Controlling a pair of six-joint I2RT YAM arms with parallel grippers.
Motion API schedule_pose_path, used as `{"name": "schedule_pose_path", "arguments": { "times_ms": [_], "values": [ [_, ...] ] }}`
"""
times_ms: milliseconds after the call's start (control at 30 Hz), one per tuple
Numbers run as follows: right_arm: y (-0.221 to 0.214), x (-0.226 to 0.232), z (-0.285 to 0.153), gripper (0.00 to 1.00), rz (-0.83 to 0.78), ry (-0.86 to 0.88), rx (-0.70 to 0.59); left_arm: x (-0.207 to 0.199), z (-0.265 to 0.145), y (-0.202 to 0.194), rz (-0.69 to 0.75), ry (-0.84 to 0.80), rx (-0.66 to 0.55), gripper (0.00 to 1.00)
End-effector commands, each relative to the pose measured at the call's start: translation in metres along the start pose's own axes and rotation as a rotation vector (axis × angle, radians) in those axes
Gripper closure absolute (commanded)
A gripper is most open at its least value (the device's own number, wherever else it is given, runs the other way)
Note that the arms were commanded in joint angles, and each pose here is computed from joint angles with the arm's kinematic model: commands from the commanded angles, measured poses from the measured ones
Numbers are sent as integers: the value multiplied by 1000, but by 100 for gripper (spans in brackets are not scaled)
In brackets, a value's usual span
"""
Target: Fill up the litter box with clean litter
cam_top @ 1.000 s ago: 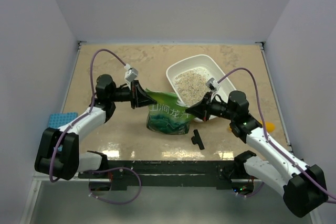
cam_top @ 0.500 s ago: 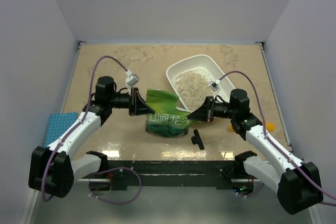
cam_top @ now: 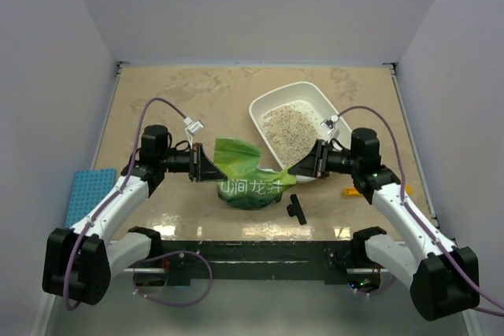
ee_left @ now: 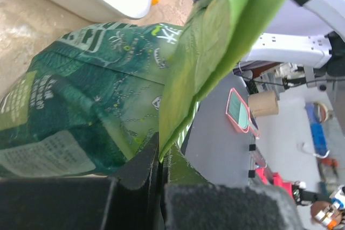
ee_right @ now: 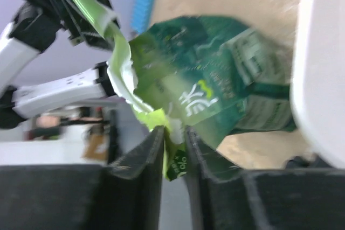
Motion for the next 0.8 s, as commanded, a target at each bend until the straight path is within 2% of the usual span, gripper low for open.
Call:
{"name": "schedule_pose_path", "arguments": {
  "times_ms": [0,67,100,167,300,367,433,467,600,767],
  "values": [
    [50,37,-22,64,-381,-189,-162,13,-4,-18,-160,66,32,100],
    [56,48,-27,55,-455,-225,-201,11,-4,-15,-167,66,25,100],
    [57,60,-27,43,-533,-208,-203,10,-5,-13,-167,67,18,100],
    [52,77,-27,39,-634,-154,-192,8,-6,-8,-168,67,16,100],
    [28,106,-8,39,-859,-85,-61,1,-7,-3,-189,51,23,100],
    [21,106,-1,39,-894,-131,-6,-2,-8,2,-181,48,13,100],
    [6,120,11,38,-985,-91,73,-6,-8,4,-185,36,2,100],
    [5,123,14,38,-1007,-110,66,-6,-8,5,-184,34,-1,100],
    [-20,153,26,37,-1119,-9,97,-8,-8,7,-183,16,-5,100],
    [-41,153,52,36,-1202,-18,193,-19,-9,11,-189,-42,-24,100]
  ]
}}
Point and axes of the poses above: each gripper's point midway between its finger pads, its own z axis out along the fingers, its own x axis along the line the jaws close on, y = z × x, the point moved 5 cm from there along -z, back along the fingers, and after that the axes turned 9 degrees about z, right-handed, at the moved point
